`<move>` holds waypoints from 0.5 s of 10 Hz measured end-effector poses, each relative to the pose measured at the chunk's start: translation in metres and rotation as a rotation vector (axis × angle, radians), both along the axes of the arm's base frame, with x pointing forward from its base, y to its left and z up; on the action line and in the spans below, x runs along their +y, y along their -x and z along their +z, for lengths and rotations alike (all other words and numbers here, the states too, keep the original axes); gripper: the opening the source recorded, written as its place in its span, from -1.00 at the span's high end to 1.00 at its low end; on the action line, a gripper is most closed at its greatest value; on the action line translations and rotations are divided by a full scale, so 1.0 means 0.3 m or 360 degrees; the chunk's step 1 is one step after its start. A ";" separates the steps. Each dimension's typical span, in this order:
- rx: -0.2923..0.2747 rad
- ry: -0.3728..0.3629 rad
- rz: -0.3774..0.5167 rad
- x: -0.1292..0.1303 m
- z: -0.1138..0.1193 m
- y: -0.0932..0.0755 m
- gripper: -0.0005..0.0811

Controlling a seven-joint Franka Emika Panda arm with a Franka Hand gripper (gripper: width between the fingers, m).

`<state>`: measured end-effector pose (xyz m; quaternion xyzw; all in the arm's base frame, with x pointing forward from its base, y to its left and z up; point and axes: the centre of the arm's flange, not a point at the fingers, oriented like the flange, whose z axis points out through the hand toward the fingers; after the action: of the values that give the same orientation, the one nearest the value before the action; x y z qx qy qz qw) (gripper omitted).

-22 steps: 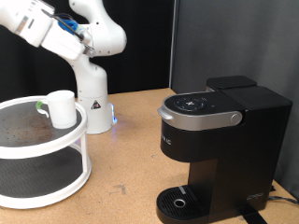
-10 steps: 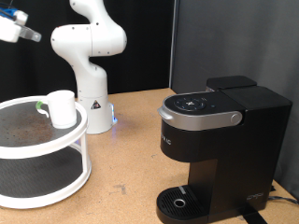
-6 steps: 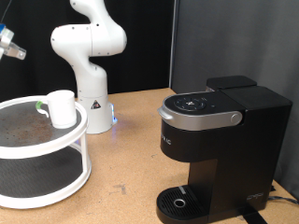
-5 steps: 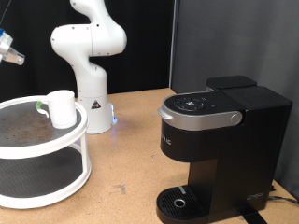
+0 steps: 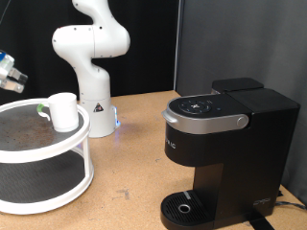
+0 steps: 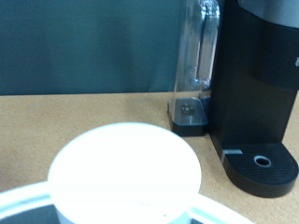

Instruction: Make a cup of coffee with the keurig machine

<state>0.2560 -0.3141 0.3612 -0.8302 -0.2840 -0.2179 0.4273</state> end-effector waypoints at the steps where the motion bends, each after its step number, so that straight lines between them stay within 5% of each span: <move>1: 0.0012 0.0004 -0.0018 0.004 -0.031 -0.004 -0.01; 2: 0.0029 0.0007 -0.0029 0.010 -0.061 -0.007 -0.53; 3: 0.0055 0.0001 -0.0026 0.023 -0.093 -0.007 -0.83; 5: 0.0108 -0.0013 -0.0017 0.055 -0.154 -0.005 -0.95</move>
<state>0.2574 -0.2976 0.3149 -0.8369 -0.2639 -0.1930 0.4390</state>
